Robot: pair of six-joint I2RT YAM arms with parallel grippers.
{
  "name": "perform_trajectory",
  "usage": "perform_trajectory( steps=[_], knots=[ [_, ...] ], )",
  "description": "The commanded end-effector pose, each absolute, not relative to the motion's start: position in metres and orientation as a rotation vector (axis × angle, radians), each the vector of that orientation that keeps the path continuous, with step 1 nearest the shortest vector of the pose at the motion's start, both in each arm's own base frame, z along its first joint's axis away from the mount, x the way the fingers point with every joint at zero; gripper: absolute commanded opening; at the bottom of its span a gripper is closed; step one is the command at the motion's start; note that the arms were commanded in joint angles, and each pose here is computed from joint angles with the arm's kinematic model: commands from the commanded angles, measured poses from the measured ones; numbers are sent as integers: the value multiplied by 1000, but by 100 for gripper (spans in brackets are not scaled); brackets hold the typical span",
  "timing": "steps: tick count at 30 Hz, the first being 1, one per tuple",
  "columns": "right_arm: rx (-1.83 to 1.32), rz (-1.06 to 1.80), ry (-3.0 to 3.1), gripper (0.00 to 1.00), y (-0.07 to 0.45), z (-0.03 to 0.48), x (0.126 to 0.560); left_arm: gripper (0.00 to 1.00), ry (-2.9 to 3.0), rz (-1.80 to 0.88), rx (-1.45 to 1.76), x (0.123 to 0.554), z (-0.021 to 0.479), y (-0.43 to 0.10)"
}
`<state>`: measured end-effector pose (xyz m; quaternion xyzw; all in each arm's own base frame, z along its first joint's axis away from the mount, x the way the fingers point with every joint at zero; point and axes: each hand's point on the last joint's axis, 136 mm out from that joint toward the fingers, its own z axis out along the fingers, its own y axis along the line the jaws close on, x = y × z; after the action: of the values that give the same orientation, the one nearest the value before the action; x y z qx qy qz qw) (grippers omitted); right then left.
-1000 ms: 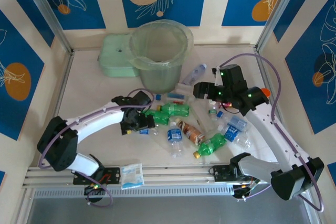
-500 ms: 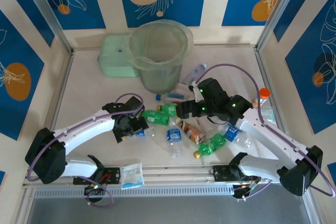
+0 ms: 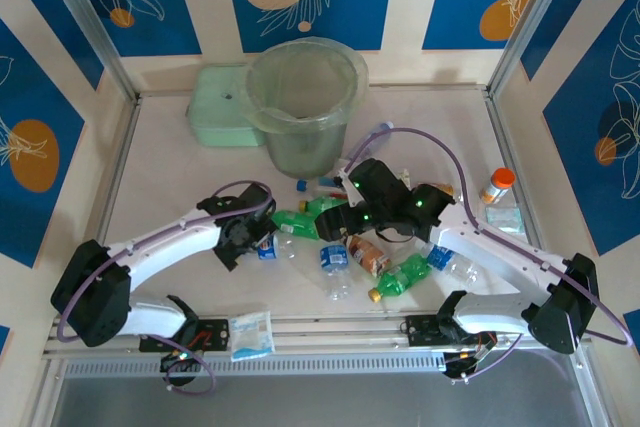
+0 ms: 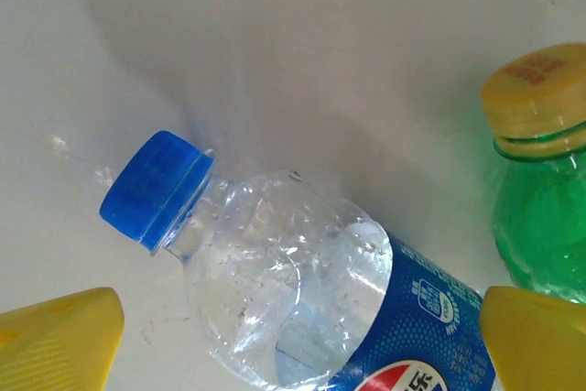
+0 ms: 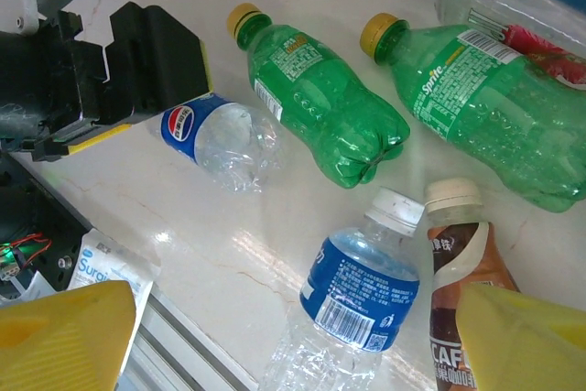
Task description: Put the plastic bottles in the bin
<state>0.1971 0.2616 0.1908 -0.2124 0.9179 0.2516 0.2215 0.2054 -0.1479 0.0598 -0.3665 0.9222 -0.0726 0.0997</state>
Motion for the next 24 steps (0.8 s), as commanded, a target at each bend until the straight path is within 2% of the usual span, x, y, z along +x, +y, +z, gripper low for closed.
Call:
perform_trajectory(
  steps=[1, 7, 10, 24],
  knots=[
    [-597, 688, 2494, 91, 266, 202, 201, 99, 2643, -182, -1296, 199, 51, -138],
    [-590, 681, 2480, 91, 264, 204, 202, 100, 2668, -198, -1363, 195, 31, -148],
    [-590, 680, 2475, 90, 263, 206, 202, 97, 2688, -164, -1327, 197, 28, -148],
    [-517, 641, 2429, 87, 248, 221, 209, 71, 2738, -45, -1167, 200, 30, -137]
  ],
)
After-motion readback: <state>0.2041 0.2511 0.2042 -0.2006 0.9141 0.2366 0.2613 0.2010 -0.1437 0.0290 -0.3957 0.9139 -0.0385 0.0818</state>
